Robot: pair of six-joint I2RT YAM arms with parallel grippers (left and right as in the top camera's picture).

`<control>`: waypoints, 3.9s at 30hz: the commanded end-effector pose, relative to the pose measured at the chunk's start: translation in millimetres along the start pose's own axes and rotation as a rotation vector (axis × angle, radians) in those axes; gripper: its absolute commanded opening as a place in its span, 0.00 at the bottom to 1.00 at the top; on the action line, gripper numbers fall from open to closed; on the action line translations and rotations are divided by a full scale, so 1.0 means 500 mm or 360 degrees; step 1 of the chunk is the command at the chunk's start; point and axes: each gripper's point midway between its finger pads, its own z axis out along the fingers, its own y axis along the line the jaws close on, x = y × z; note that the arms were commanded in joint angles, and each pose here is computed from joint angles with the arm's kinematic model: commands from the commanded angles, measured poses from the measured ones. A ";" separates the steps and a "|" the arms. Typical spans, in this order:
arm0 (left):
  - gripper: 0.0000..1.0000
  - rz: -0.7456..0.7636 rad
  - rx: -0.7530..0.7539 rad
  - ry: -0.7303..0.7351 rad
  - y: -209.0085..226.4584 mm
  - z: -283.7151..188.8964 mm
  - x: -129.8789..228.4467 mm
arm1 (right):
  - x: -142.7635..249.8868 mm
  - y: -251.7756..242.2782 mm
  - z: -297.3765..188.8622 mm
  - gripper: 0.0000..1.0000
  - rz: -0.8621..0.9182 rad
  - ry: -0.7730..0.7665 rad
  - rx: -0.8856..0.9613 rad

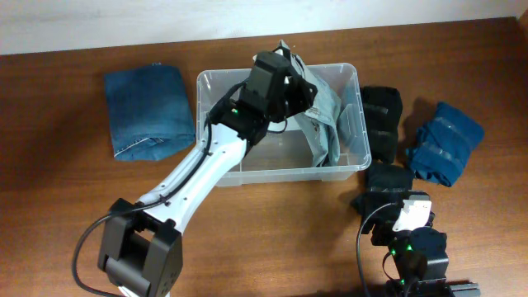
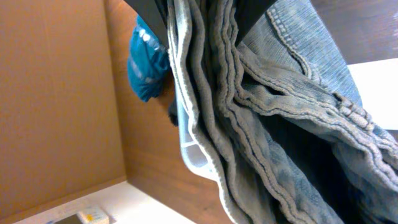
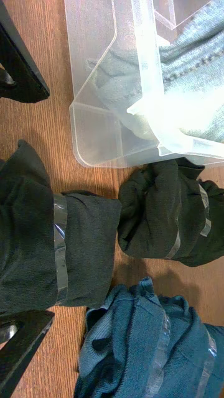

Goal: Pack container
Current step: 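Lift the light-blue denim with left gripper and lower it into the bin, then release the denim and move left gripper to the dark-blue denim, then grasp the dark-blue denim with left gripper and place it in the bin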

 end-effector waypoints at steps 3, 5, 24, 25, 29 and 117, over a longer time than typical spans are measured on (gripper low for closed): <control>0.01 -0.0025 0.0040 -0.0038 -0.033 0.000 0.000 | 0.003 -0.003 0.002 0.98 0.0012 0.0000 0.0008; 0.01 -0.0048 -0.0041 -0.0008 -0.006 -0.001 0.007 | 0.003 -0.003 0.002 0.98 0.0012 0.0000 0.0008; 0.72 0.0416 -0.0742 0.0360 0.287 -0.108 0.005 | 0.003 -0.003 0.002 0.98 0.0012 0.0000 0.0008; 0.72 0.0389 -0.0798 0.0400 0.317 -0.127 0.001 | 0.003 -0.003 0.002 0.98 0.0012 0.0000 0.0008; 0.72 0.0165 -0.0974 0.0456 0.422 -0.206 -0.027 | 0.003 -0.003 0.002 0.98 0.0012 0.0000 0.0008; 0.00 -0.0459 -0.0205 -0.0221 0.812 -0.570 -0.306 | 0.003 -0.003 0.002 0.98 0.0012 0.0000 0.0008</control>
